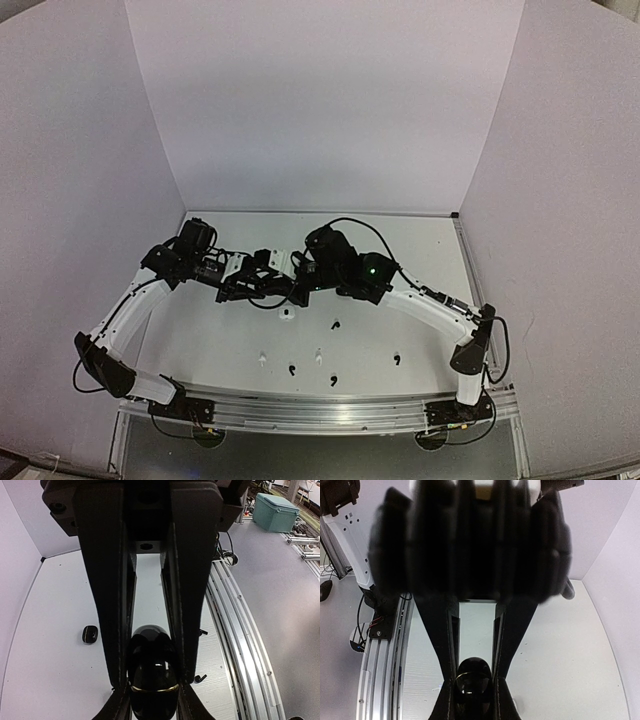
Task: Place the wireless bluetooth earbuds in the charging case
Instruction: Pass from the right arm to the left, then open the charging case.
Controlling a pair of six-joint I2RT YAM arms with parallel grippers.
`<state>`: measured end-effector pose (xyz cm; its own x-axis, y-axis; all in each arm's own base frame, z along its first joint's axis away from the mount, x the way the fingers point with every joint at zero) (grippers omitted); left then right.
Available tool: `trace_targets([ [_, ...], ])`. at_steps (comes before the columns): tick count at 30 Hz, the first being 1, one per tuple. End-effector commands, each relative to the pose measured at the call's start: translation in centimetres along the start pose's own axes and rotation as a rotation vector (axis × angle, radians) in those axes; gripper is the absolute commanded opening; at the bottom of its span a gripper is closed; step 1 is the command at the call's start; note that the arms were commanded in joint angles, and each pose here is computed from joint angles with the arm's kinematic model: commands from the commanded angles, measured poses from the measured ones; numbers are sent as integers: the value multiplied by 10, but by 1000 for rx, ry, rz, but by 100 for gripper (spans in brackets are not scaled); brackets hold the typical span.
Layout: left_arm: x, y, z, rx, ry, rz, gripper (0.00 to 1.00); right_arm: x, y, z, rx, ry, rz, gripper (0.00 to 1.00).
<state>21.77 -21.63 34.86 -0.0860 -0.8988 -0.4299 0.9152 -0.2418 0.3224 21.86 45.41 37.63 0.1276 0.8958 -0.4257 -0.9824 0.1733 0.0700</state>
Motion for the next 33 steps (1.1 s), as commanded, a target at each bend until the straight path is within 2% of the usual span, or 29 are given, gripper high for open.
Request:
trace_targets([
  [1,-3,-6,2,13,10,0,28,-16,5,18,-15,-56,-8,0],
  [5,-2,-7,-1,12,24,0,24,-14,4,17,-11,-54,-6,0],
  [12,-3,-5,3,20,11,10,0,-10,3,14,-1,-46,-3,0],
  [17,-3,-5,4,5,-3,23,0,-9,-1,13,38,-45,-7,0],
  [18,-3,-5,4,-4,-7,29,0,-9,-4,12,67,-43,-14,2],
  [19,-4,-5,5,-12,-16,35,0,-10,-10,10,93,-38,-24,10],
  [21,-4,-5,7,-29,-33,40,0,-12,-19,3,146,-27,-29,32],
  [22,-4,-5,7,-37,-38,37,0,-13,-21,1,168,-23,-26,39],
  [25,-5,-7,6,-50,-47,27,0,-16,-25,-5,193,-14,-36,42],
  [33,-5,-10,7,-39,-63,4,0,-23,-38,-14,220,-8,-113,42],
])
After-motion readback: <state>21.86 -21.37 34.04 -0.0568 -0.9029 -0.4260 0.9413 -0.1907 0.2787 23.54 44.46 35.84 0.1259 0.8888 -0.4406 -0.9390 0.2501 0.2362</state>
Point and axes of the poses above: each gripper's point midway between its finger pads, its own x axis out along the fingers, its own y axis along the line the jaws close on, z = x × y, the point moved 7 cm from there along -x, back along the fingers, and after that the axes turned 13 degrees about x, right-handed, at the moved point
